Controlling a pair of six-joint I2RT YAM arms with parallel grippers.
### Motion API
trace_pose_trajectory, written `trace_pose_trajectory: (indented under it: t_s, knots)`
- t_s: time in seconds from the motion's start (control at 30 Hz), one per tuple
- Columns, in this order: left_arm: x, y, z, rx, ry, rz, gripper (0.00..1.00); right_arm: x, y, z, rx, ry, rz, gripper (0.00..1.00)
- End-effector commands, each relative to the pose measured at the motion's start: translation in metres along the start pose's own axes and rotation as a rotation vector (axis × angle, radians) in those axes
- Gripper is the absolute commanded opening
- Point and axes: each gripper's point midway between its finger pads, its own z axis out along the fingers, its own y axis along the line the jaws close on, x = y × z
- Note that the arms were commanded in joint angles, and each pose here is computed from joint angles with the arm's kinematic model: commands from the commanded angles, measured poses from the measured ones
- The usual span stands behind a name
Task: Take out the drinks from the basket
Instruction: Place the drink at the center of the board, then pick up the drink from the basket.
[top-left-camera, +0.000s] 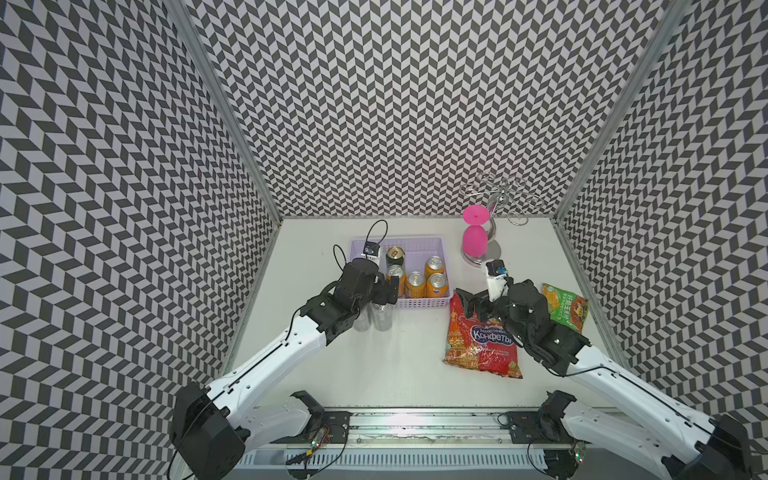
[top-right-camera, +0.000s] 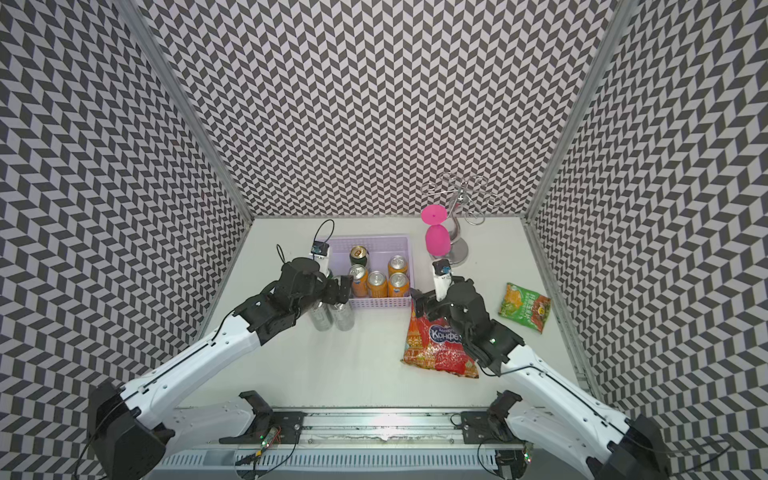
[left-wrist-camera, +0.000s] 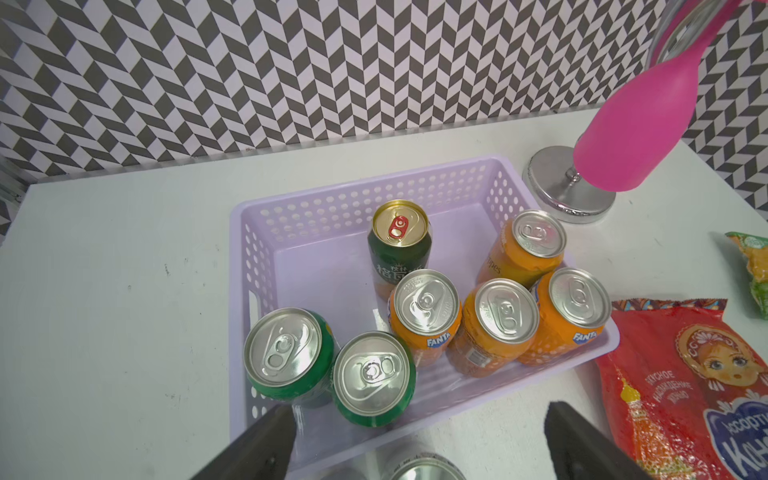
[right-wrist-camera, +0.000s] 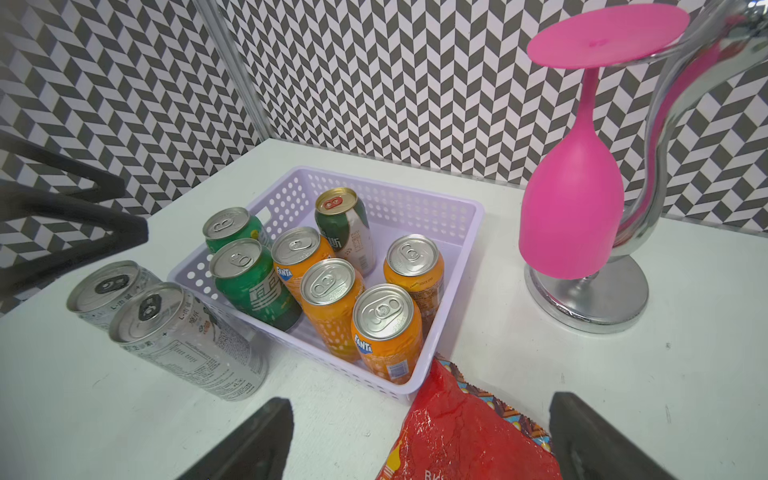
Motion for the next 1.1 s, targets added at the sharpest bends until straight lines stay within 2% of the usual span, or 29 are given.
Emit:
trace_pose_trajectory:
  t_s: [0.0, 0.2, 0.47, 0.63, 0.87, 1.07]
  knots:
    - [-0.020, -0.002, 0.004, 0.029, -0.012, 0.019, 0.99, -0.012, 0.006, 0.000, -0.034, -0.028, -0.001, 1.00]
    - [-0.035, 0.001, 0.045, 0.006, 0.061, 0.045, 0.99, 0.001, 0.005, 0.002, -0.033, -0.009, 0.016, 1.00]
    - [-0.036, 0.007, 0.123, -0.053, 0.213, 0.080, 0.99, 0.010, -0.001, -0.002, -0.010, 0.000, 0.015, 0.99]
    - [-0.031, 0.006, 0.163, -0.046, 0.297, 0.085, 0.98, 0.014, -0.003, -0.005, 0.001, 0.005, 0.021, 0.99]
    - [-0.018, 0.013, 0.195, -0.068, 0.371, 0.092, 0.96, 0.020, -0.007, -0.010, 0.007, -0.008, 0.044, 1.00]
    - [-0.004, 0.012, 0.211, -0.056, 0.411, 0.092, 0.91, 0.022, -0.007, -0.011, 0.009, -0.006, 0.049, 0.99]
